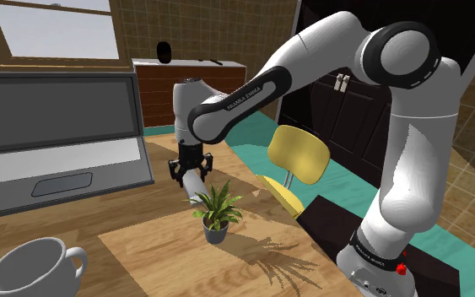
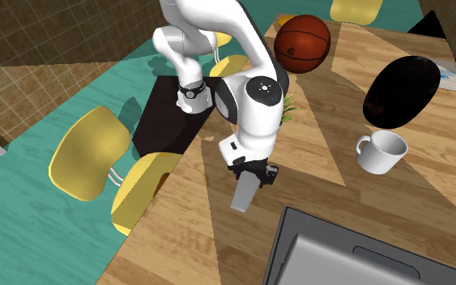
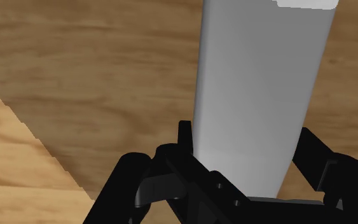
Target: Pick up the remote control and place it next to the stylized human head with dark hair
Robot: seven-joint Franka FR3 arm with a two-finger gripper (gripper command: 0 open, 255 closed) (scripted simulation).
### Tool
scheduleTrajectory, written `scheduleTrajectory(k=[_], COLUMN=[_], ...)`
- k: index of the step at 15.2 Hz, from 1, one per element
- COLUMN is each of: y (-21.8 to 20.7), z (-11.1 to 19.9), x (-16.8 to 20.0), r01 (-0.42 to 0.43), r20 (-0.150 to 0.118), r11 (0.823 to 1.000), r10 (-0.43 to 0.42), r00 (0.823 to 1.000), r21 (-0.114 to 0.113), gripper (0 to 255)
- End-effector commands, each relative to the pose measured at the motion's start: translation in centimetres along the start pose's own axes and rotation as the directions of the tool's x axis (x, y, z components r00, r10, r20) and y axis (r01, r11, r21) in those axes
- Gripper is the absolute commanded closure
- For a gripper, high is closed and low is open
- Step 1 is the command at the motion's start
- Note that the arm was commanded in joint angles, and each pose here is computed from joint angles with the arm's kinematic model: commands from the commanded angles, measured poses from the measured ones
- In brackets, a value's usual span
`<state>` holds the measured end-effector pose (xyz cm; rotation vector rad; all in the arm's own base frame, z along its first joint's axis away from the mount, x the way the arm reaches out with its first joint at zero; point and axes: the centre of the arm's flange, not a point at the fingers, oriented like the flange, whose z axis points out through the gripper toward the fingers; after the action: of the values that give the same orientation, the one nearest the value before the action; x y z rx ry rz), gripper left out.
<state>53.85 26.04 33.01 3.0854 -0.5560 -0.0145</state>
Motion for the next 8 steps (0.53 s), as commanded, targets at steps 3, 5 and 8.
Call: scheduleTrajectory(k=[3,5,8], y=[0.0,0.0,0.0], z=[-1.9,-2.9,-4.5], x=[0.0,0.0,0.0], r01=[0.000,0.000,0.000], r20=[0.000,0.000,0.000], r11=[1.000,1.000,1.000], r10=[0.000,0.000,0.000], r00=[1.000,1.000,1.000], r21=[0.000,0.000,0.000], gripper=[255,255,255])
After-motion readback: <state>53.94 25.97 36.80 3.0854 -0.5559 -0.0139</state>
